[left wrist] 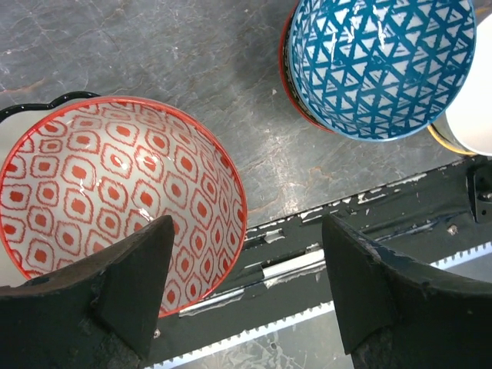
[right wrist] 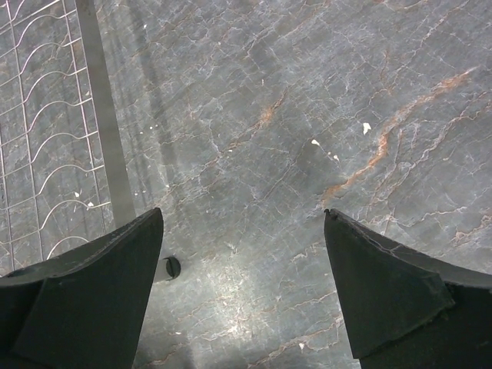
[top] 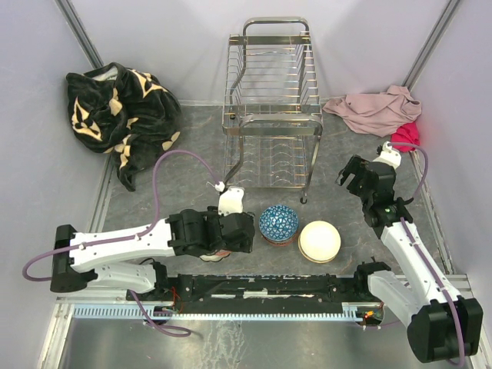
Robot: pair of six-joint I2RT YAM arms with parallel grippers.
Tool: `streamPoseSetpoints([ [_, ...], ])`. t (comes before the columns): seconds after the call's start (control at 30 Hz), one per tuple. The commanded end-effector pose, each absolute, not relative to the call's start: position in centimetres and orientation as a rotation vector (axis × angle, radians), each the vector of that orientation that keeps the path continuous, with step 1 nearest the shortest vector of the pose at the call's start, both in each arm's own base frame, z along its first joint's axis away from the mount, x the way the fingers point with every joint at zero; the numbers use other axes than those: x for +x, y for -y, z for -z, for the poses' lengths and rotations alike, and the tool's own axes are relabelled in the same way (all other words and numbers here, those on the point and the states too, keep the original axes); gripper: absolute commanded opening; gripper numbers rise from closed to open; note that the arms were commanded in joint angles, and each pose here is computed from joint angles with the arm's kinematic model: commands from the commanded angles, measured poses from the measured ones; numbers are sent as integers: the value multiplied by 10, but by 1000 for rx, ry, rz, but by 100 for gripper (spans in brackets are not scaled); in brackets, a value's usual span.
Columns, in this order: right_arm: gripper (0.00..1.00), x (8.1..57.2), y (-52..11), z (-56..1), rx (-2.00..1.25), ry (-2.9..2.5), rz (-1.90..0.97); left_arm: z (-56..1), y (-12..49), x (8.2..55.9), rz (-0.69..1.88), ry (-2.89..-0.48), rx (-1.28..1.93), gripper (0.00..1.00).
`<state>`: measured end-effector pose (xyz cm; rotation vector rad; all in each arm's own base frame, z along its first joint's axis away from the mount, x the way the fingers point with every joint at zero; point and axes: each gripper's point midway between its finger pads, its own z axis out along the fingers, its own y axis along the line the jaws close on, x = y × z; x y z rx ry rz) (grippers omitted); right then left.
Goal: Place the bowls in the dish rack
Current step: Pick up the bowl from the center of the board.
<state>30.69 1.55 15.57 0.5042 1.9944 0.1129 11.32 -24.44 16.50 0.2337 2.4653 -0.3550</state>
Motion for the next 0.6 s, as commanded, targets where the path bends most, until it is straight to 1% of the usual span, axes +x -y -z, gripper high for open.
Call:
streamPoseSetpoints([
  [0.0, 93, 316, -16, -190, 506, -1901, -157, -180, 251, 124, 360, -2413, 123, 80],
  [0.1, 92, 316, -16, -190, 506, -1900, -157, -171, 255, 125, 320, -2427, 141, 73],
  [0.27, 92, 316, -15, -191, 510, -1899, -157, -162, 258, 126, 280, -2440, 161, 68],
  [0.43, 92, 315, -13, -191, 518, -1897, -151, -159, 258, 125, 267, -2444, 167, 58],
  [0.47, 92, 315, -13, -190, 520, -1898, -149, -159, 258, 126, 265, -2444, 169, 54],
  [0.57, 91, 315, -12, -190, 521, -1900, -149, -159, 261, 127, 263, -2442, 179, 37],
])
